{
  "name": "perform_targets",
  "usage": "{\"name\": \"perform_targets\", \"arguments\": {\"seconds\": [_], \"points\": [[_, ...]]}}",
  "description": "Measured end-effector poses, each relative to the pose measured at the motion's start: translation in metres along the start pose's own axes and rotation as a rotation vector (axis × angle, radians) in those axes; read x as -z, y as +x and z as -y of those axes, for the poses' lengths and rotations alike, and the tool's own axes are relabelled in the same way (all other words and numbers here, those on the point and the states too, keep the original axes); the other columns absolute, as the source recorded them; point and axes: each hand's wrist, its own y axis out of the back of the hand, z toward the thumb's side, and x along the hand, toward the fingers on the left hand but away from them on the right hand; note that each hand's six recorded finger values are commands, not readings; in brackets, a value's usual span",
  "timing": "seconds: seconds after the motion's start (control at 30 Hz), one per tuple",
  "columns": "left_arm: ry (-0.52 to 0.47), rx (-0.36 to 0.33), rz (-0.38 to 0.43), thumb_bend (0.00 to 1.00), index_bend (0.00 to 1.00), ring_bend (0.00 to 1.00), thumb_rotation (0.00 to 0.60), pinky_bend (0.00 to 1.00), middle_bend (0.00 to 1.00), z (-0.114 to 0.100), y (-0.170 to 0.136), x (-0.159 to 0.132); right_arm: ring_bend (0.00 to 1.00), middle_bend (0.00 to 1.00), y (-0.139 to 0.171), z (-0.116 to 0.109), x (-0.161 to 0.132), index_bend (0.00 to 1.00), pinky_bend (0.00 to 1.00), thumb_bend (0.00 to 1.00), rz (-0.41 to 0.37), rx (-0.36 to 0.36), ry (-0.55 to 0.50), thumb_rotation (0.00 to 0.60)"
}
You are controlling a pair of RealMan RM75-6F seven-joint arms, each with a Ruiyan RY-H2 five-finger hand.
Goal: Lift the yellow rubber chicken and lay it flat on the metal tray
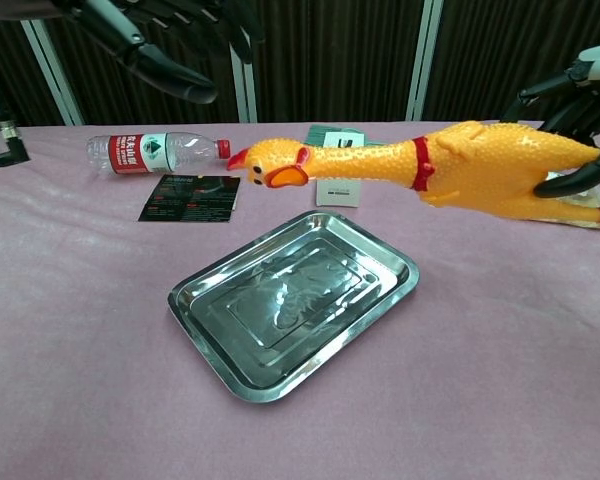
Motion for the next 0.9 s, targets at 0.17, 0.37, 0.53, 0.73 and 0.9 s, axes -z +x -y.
{"name": "perform_targets", "arguments": {"seconds": [0.17, 0.37, 0.53, 0.73, 0.9], "points": [[0.03, 0.001, -0.02, 0.13, 0.24, 0.18, 0.6, 0.19, 0.22, 0.008, 0.029, -0.026, 0.75, 0.77, -0.013, -0.004, -0.002, 1.0, 0.74, 0.4, 0.042, 0.037, -0.029, 0.6], [0.101, -0.02, -0.097, 0.17, 0.24, 0.18, 0.6, 0.19, 0.22, 0.024, 0.058, -0.053, 0.75, 0.77, -0.027, -0.008, -0.01, 1.0, 0.74, 0.4, 0.091, 0.074, -0.037, 0.6], [0.138, -0.033, -0.136, 0.17, 0.24, 0.18, 0.6, 0.19, 0.22, 0.039, 0.075, -0.072, 0.75, 0.77, -0.037, -0.008, -0.022, 1.0, 0.74, 0.4, 0.082, 0.084, -0.061, 0.6], [0.148, -0.052, -0.174, 0.17, 0.22, 0.18, 0.6, 0.19, 0.22, 0.044, 0.088, -0.074, 0.75, 0.77, -0.036, -0.01, -0.024, 1.0, 0.74, 0.4, 0.079, 0.093, -0.067, 0.6], [0.133, -0.068, -0.192, 0.17, 0.22, 0.18, 0.6, 0.19, 0.21, 0.043, 0.091, -0.07, 0.76, 0.77, -0.034, -0.012, -0.022, 1.0, 0.74, 0.4, 0.08, 0.099, -0.067, 0.6]]}}
